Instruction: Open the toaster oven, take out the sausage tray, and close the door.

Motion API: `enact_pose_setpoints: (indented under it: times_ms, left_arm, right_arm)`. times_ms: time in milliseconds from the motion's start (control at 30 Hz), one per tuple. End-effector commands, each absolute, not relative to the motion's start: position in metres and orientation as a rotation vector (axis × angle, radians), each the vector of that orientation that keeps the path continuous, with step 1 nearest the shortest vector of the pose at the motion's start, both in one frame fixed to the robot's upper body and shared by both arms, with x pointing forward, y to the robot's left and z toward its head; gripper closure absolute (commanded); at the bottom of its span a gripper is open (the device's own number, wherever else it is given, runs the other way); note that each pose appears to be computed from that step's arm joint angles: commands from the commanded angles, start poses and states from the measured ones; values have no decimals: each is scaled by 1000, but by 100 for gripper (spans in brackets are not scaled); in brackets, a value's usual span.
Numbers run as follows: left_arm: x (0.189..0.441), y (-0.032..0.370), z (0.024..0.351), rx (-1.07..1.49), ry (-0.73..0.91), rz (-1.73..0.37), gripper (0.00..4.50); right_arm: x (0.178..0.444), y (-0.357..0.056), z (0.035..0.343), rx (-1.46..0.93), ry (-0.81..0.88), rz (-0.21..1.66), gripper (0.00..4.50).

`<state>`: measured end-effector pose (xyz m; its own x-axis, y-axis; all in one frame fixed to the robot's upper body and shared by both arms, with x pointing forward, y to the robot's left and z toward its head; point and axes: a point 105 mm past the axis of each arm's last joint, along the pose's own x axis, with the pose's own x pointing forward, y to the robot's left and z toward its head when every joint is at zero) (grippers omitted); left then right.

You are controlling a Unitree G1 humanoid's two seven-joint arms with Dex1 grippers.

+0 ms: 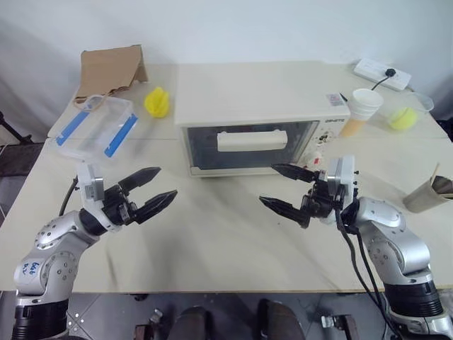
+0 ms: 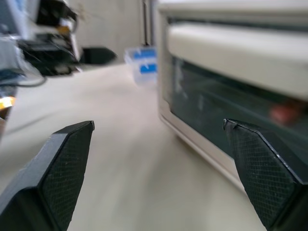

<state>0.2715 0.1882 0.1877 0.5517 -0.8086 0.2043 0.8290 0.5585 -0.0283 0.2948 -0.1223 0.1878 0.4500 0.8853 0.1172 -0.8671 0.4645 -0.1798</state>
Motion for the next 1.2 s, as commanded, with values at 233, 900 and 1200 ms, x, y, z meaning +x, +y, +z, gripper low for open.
enact_pose_setpoints:
  times_ms: [233,900,1200]
  left_arm:
    - [269,190,187,-116,-178,-972,2]
    - [272,197,181,-139,-182,-950,2]
    - [272,195,180,-149,-178,-971,2]
  right_arm:
    - [306,-117,218,-127,-359,1097,0]
    - [293,-124,198,-208,-298,1114,0]
    - [317,-125,219,-187,-404,1007,0]
